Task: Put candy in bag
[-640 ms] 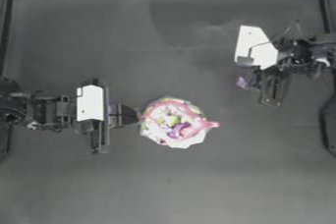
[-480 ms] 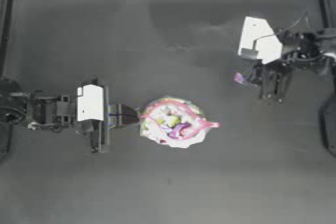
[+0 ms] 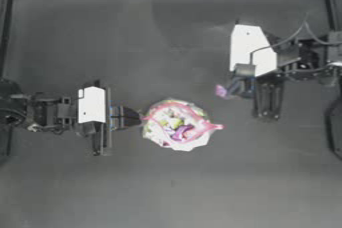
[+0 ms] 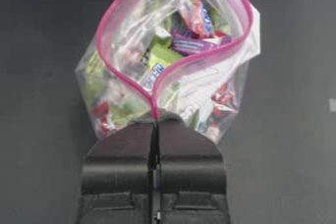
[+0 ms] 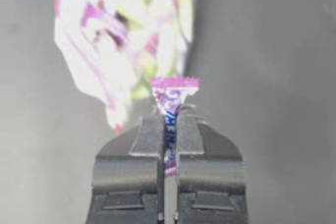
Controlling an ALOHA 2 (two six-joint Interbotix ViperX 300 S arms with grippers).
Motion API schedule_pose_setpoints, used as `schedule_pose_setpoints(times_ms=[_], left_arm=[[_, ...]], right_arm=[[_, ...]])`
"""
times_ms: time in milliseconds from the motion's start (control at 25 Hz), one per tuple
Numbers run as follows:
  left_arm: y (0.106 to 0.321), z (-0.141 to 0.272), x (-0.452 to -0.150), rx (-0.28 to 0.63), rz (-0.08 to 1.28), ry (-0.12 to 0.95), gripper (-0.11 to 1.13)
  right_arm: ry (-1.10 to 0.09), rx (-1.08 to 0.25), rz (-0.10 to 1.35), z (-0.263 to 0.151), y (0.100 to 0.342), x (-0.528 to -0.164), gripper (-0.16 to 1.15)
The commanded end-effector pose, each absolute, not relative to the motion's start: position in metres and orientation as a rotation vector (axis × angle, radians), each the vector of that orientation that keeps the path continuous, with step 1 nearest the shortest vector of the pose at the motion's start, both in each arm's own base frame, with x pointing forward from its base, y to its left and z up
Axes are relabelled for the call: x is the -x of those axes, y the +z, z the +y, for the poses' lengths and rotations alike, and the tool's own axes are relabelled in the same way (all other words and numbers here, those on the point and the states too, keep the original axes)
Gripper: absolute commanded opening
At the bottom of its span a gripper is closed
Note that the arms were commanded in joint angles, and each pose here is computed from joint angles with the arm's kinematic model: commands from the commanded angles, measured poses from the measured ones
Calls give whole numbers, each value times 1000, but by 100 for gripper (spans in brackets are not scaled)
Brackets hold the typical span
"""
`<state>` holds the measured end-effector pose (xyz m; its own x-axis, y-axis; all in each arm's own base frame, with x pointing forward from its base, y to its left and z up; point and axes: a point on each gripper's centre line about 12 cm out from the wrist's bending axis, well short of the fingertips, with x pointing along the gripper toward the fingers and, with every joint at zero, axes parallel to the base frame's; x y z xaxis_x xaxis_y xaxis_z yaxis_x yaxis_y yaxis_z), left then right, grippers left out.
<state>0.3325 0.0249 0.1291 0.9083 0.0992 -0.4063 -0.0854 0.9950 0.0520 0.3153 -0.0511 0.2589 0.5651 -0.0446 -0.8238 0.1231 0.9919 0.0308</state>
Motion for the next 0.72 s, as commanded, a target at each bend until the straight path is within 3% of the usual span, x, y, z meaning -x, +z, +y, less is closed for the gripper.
schedule_pose_setpoints(times_ms=[40,320,720], left_arm=[[143,26,-338,-34,372,99,4],[143,26,-338,-34,372,99,4],[144,25,-338,-34,370,98,4]], right_arm=[[-66,-66,929,-42,273,-336,18],[-13,-28,943,-27,270,-373,18],[23,-16,989,-15,244,-405,18]])
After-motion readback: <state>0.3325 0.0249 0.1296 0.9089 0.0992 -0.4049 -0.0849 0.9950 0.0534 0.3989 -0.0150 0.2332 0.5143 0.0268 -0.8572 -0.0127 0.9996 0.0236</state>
